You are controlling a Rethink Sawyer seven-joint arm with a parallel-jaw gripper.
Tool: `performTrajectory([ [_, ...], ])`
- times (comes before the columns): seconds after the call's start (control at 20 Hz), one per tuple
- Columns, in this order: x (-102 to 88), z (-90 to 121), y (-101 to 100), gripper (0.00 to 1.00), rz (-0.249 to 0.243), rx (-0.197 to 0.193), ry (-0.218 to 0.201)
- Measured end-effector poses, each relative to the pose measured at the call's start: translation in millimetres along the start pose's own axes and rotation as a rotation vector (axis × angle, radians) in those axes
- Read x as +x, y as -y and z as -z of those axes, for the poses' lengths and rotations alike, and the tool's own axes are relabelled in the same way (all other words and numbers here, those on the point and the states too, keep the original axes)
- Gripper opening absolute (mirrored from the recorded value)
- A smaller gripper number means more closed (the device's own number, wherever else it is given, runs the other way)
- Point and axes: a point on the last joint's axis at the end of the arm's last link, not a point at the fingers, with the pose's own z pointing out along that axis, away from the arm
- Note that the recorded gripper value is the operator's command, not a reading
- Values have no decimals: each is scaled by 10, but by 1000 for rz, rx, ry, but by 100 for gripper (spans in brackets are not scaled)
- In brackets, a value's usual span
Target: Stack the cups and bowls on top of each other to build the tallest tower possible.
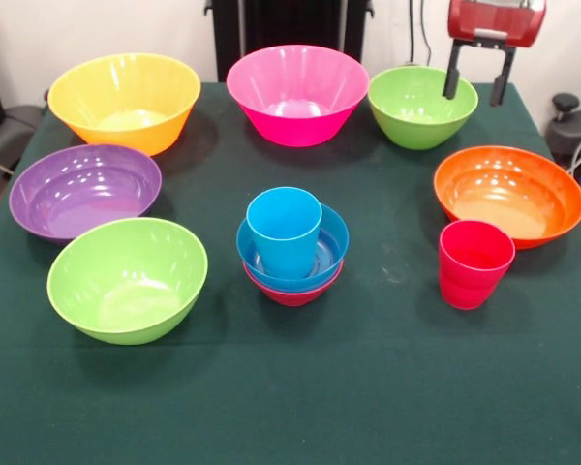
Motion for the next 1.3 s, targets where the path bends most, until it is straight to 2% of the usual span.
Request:
performTrajectory([
  [0.8,18,-12,41,100,2,12,-1],
  [1.3,311,-179,136,100,32,51,-45],
])
